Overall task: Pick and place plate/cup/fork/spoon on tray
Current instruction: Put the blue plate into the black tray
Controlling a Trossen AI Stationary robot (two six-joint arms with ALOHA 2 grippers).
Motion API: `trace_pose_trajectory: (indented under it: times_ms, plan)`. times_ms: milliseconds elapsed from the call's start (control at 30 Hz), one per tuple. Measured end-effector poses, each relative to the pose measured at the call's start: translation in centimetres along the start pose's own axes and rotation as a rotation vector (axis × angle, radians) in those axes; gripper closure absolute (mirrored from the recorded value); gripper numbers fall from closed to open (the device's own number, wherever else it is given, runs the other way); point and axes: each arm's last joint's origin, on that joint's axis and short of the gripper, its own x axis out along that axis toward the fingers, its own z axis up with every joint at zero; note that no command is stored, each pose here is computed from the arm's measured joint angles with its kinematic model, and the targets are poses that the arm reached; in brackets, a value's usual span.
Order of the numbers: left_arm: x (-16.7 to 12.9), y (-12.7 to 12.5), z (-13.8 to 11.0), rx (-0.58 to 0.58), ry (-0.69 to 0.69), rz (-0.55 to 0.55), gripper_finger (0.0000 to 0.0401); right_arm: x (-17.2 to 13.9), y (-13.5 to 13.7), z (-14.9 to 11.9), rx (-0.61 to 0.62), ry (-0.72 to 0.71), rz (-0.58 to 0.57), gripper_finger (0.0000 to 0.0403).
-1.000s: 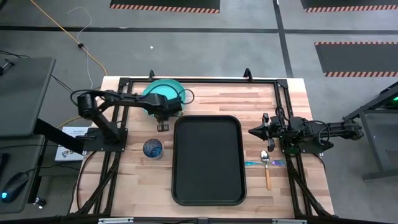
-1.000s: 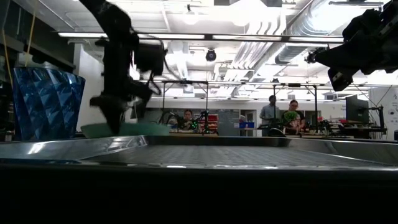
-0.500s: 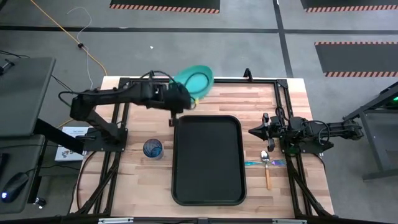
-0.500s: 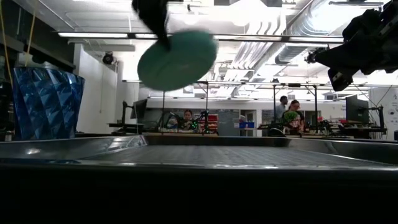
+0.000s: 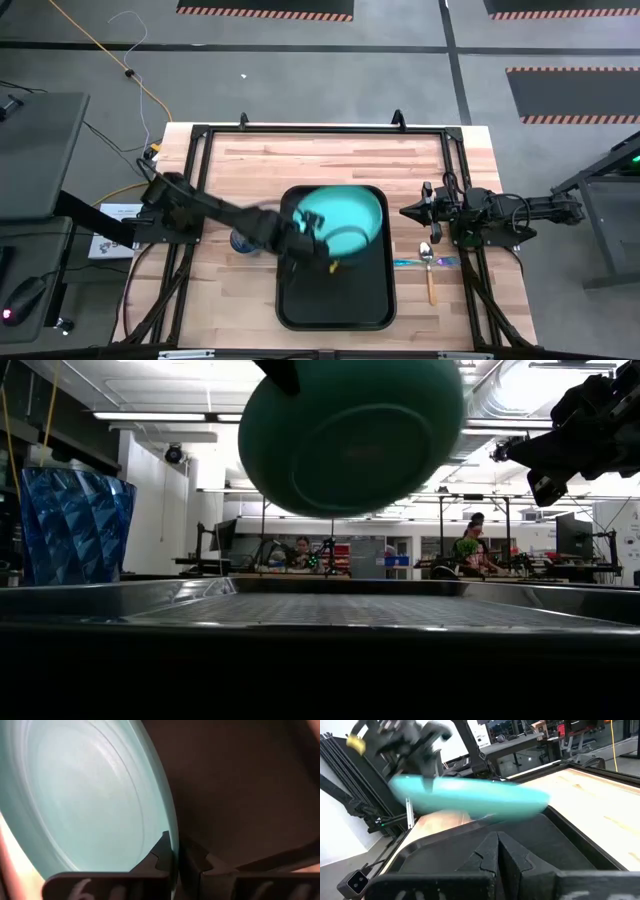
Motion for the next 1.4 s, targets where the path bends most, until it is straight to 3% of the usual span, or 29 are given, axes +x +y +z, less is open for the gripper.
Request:
trace_pose_trajectory:
  times_ms: [200, 333, 833, 1400]
  plan:
    - [3.6, -3.3, 1.7, 0.158, -0.04, -0.113, 0.0399, 0.0, 0.0, 0.0, 0.0, 0.0, -0.001, 0.0402]
    - [5.5, -4.0, 2.3, 0.201, -0.052, -0.104, 0.04, 0.0, 0.0, 0.0, 0.0, 0.0, -0.001, 0.0402]
    - [11.1, -6.1, 1.6, 0.2, 0.118, -0.11, 0.0399, 0.0, 0.0, 0.0, 0.0, -0.001, -0.001, 0.0402]
    - [12.0, -6.5, 1.4, 0.152, 0.144, -0.13, 0.0368, 0.0, 0.0, 0.0, 0.0, 0.0, -0.002, 0.0402]
